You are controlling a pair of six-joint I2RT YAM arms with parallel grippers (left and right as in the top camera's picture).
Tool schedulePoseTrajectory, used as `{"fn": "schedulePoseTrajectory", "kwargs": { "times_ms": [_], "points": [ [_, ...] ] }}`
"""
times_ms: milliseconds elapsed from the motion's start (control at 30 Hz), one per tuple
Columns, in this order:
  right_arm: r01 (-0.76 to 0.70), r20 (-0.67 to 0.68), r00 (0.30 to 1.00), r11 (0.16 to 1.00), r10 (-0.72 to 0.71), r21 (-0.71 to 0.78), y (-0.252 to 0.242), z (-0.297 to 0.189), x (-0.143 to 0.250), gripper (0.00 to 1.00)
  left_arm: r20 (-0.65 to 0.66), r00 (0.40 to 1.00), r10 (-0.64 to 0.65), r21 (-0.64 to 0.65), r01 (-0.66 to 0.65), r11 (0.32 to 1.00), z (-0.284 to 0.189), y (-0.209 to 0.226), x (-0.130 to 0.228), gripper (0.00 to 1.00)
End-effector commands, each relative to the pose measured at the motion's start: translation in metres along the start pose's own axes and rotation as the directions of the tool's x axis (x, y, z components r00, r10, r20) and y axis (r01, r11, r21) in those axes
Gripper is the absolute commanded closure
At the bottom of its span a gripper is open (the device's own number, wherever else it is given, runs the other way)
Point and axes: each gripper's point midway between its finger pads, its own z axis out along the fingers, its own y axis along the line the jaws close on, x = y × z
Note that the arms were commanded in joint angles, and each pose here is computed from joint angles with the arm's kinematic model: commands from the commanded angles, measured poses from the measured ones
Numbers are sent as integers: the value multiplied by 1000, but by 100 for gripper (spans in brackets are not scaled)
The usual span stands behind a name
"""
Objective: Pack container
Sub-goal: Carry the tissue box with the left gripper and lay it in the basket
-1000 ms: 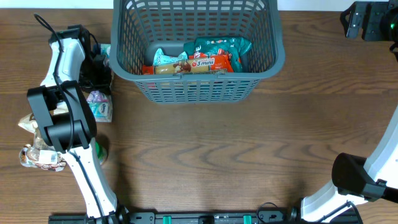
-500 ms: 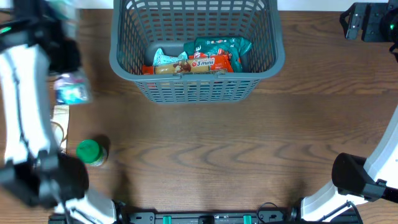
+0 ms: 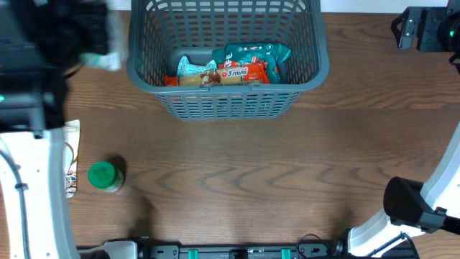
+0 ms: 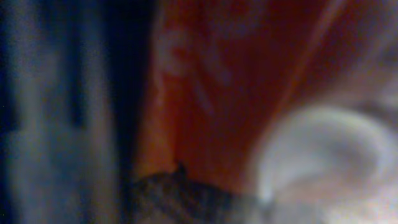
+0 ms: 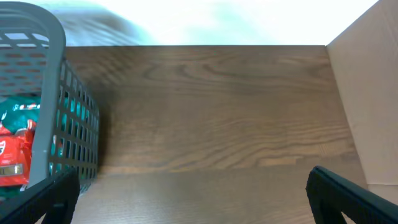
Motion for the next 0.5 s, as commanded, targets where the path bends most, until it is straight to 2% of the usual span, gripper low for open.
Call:
{"fn": "schedulePoseTrajectory", "kwargs": {
  "times_ms": [0, 100, 200, 300, 467],
  "points": [
    [8, -2, 1000, 1000, -8, -3, -1, -1, 1, 1, 99, 944, 315, 91, -324, 942, 12, -56, -23, 94],
    [7, -2, 1000, 1000, -7, -3, -1, -1, 1, 1, 146, 836, 529, 141, -547, 825, 43, -93, -19, 94],
    [7, -3, 1000, 1000, -7, -3, -1, -1, 1, 1, 142, 759, 635, 202, -650, 733, 83, -117, 2, 94],
    [7, -4, 1000, 1000, -7, -3, -1, -1, 2, 1, 81, 758, 648, 286, -640, 713, 128, -129, 39, 94],
    [7, -11, 1000, 1000, -7, -4, -1, -1, 3, 1, -73, 761, 645, 416, -564, 713, 197, -135, 119, 94]
  ]
}}
